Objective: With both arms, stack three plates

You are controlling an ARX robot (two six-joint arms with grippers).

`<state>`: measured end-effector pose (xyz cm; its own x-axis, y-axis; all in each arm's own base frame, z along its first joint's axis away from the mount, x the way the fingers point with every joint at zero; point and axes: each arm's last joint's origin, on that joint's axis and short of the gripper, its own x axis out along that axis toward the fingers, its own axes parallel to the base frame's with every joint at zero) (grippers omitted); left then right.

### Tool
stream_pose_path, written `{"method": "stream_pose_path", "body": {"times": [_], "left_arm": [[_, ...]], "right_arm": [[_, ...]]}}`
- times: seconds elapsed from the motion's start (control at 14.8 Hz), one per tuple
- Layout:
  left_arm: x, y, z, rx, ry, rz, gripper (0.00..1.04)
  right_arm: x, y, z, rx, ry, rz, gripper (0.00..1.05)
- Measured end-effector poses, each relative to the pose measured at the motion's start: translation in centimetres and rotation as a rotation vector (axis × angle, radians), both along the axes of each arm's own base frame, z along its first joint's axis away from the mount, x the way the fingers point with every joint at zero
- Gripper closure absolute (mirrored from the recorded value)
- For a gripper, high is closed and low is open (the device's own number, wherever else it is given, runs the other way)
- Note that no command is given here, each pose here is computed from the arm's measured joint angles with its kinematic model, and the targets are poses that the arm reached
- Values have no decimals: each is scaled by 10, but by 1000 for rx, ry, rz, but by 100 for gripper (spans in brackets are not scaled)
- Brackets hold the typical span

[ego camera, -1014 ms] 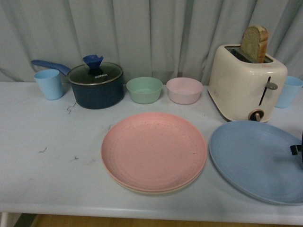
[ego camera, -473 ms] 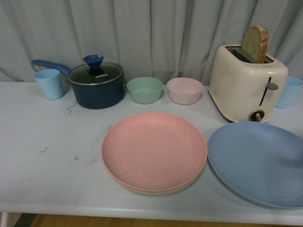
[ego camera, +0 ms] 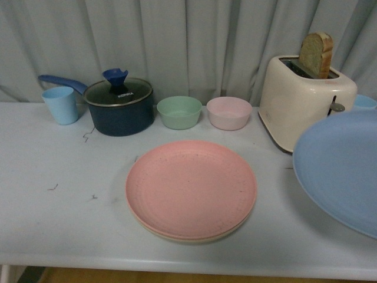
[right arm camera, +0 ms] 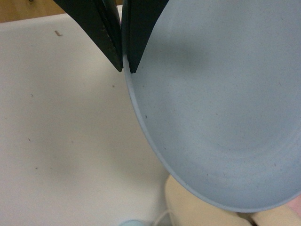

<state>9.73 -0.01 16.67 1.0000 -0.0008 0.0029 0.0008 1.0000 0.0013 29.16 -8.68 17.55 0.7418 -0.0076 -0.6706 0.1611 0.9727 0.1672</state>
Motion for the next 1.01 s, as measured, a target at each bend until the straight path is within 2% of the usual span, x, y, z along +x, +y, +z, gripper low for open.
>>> {"method": "stream_pose_path", "body": {"times": [0.14, 0.34, 0.47, 0.61, 0.74, 1.01], "left_arm": [[0, 0, 0, 0, 0, 0, 7], [0, 0, 0, 0, 0, 0, 7], [0, 0, 0, 0, 0, 0, 7], [0, 0, 0, 0, 0, 0, 7], [0, 0, 0, 0, 0, 0, 7], [0, 0, 0, 0, 0, 0, 7]], "right_arm": [[3, 16, 21, 53, -71, 47, 102], [21, 55, 30, 132, -122, 129, 102], [37, 88, 24, 147, -120, 204, 102], [54, 127, 4, 160, -48, 264, 102], [66, 149, -9, 165, -37, 271, 102], [75, 175, -30, 194, -12, 245, 102]]}}
